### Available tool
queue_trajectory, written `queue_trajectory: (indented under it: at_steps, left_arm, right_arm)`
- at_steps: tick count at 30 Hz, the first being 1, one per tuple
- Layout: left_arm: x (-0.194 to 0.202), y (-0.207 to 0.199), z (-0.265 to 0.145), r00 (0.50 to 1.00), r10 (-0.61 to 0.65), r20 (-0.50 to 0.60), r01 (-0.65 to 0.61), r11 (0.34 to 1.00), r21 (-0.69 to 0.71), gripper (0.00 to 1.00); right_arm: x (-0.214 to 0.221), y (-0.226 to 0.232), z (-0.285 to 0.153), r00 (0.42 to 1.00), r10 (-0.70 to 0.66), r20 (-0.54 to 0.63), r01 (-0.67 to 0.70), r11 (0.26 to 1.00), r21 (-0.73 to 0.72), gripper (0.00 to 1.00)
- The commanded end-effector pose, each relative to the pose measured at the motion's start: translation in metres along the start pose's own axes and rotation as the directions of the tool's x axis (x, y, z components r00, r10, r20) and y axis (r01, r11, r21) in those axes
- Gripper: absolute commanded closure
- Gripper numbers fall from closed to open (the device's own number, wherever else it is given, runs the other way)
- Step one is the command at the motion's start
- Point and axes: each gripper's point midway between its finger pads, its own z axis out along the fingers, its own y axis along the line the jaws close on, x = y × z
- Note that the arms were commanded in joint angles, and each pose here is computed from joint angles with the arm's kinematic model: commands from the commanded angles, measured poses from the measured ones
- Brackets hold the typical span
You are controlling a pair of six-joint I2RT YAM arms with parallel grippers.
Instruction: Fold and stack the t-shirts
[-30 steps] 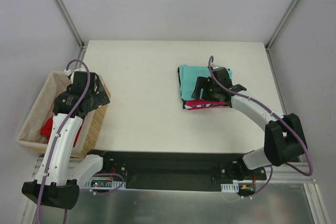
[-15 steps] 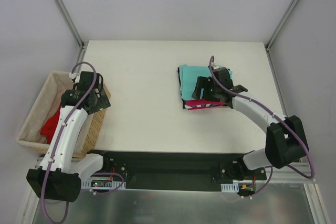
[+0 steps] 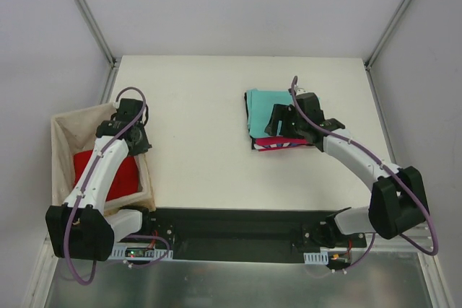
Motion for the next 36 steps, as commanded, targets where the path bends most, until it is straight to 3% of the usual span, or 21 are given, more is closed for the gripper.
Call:
queue_trajectory:
  at_steps: [1,9,15,24,36]
  left_arm:
    - [0.014,0.007,0.011,0.996,-0.076,-0.044,0.074,0.996,-0.047,1.0]
    - [0.0,-0.015,0.012,0.998,-0.036,-0.043,0.038,0.998,0.056,1.0]
    - [-0.038,-0.049,0.002,0.999,-0.043,-0.001,0.042,0.978,0.204,1.0]
    - [-0.073,-0.091,0.009,1.0,0.025,0.004,-0.025,0.958,0.284,1.0]
    - [-0.069,-0.172,0.004,0.978,0.206,0.039,-0.205,0.901,0.383,1.0]
  right_arm:
    - [-0.007,0.007,-0.008,0.999,-0.02,0.04,0.021,0.999,-0.034,0.22]
    - [-0.006,0.009,-0.004,1.0,-0.009,0.03,0.01,0.999,-0.039,0.22]
    - [-0.005,0.011,-0.005,0.999,-0.008,0.033,0.009,0.999,-0.034,0.22]
    - [-0.004,0.015,-0.004,0.999,-0.012,0.035,0.013,0.999,-0.038,0.23]
    - [-0.002,0.017,0.0,1.0,-0.012,0.029,0.013,0.999,-0.036,0.23]
